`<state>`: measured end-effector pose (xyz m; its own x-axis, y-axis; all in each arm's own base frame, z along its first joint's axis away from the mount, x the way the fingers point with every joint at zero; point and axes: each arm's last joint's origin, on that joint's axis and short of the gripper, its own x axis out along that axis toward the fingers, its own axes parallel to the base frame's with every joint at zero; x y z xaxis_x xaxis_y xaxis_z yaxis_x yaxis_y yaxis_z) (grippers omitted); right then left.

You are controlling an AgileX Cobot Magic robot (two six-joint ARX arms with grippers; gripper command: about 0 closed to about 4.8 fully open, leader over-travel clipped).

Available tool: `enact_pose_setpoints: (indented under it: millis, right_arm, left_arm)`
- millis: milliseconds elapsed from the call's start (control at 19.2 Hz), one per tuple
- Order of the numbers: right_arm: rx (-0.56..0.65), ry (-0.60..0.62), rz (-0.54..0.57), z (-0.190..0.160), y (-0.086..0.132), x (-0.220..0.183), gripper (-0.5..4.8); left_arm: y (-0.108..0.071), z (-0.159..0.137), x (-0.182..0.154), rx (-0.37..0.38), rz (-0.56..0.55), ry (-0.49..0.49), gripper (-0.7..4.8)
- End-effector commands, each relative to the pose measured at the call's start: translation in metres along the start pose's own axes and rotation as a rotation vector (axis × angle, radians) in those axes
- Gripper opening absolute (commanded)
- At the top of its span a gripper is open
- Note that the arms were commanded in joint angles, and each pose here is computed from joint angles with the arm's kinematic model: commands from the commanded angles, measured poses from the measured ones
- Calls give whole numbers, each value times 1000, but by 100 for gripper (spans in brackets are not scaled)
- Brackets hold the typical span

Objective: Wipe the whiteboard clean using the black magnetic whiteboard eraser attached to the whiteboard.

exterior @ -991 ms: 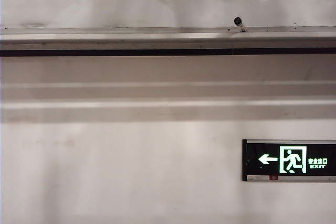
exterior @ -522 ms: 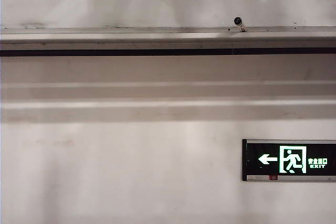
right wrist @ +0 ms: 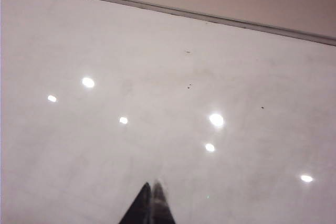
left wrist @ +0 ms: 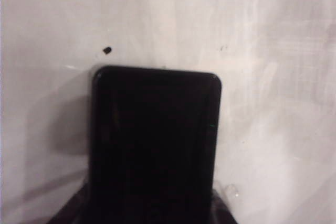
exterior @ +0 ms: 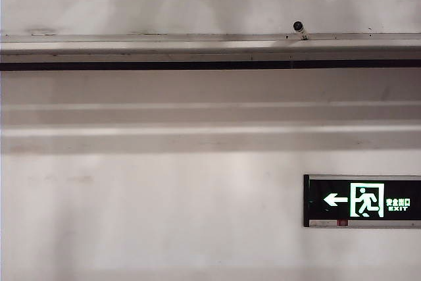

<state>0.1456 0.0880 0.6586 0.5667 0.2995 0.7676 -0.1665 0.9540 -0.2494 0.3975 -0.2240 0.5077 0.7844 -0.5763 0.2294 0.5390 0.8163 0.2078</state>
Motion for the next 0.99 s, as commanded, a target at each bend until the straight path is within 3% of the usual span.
enact_pose_setpoints:
  millis: [52,678,887,991]
  right_arm:
    - [9,-6,-2,4,-2,-2,-1]
    - [9,-3,-1,3,-1,-2,-1]
    - [9,-3,-1,4,-1,-2,-1]
    - [9,0,0,3,-1,-2,-1]
  left_arm:
    - [1,13,-3,8,-3,-90,146]
    - [-2,6,2,-79,-76,-106,146]
    - [1,9,2,-102,9,-132,146]
    - [2,9,2,-100,51,-134,181]
